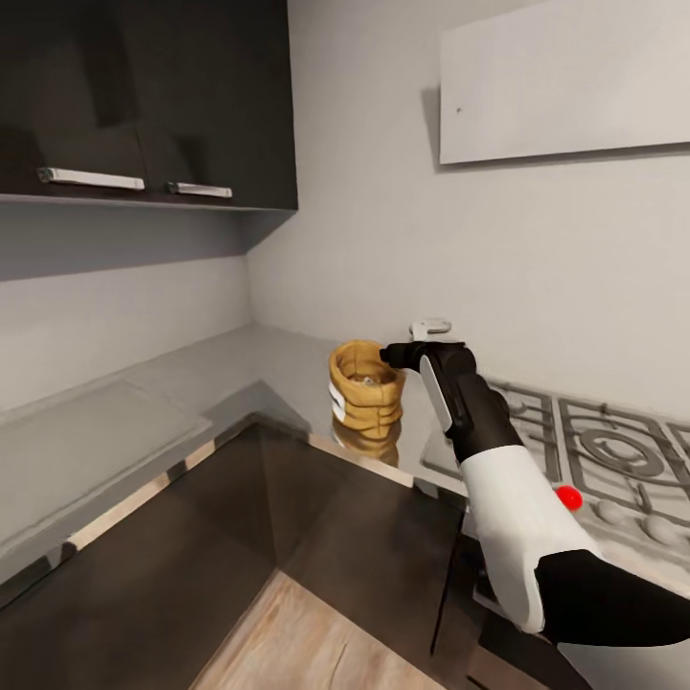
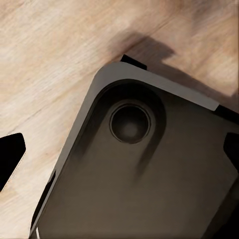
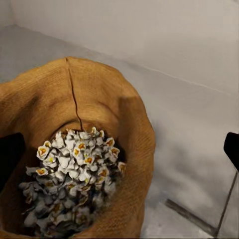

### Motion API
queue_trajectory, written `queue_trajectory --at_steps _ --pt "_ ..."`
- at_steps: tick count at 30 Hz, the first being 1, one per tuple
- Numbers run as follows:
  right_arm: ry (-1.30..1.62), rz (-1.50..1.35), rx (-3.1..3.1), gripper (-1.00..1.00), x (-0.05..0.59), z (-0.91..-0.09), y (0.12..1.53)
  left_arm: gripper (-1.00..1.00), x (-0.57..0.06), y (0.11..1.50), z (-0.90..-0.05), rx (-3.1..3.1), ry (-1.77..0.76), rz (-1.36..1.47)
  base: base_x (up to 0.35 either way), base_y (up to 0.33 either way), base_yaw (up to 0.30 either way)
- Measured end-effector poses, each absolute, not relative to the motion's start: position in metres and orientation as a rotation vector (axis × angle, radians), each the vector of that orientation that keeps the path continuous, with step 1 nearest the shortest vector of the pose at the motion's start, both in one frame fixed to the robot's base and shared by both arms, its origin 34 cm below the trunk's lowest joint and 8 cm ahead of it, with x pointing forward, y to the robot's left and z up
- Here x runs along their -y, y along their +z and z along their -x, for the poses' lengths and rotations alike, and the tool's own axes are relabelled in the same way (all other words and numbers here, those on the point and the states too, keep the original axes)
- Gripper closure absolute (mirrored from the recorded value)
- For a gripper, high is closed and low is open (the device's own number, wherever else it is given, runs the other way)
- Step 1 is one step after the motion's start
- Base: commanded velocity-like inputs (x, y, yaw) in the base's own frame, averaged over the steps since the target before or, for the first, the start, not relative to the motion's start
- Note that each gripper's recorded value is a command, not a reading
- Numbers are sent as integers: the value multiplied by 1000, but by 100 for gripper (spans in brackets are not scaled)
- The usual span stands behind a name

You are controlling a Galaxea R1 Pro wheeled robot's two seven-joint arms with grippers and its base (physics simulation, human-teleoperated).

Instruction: In the kitchen, take the popcorn bag from the countertop, put it into the microwave, and heat it until the popcorn is cooked so the cooked popcorn ends up inside the bag.

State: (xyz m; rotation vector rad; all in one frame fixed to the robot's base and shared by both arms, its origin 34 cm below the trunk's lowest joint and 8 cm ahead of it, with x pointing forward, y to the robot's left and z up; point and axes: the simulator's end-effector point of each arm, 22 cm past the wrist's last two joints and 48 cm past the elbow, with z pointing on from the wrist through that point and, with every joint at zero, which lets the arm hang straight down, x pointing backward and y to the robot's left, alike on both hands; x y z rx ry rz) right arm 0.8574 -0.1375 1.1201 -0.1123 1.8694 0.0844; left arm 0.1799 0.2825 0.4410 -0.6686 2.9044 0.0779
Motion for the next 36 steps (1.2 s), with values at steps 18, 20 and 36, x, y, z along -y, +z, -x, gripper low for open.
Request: queue_trajectory --at_steps 18,20,36 --pt "94 113 -1934 -100 136 -857 1097 -100 -282 441 -181 -2894 80 690 65 6 0" --pt "94 114 -1941 -100 136 -857 1095 -100 -281 441 -181 -2893 79 692 0 0 0" --pt "84 73 -2005 -100 146 -859 1067 -100 -279 441 -181 -2900 73 666 81 0 0"
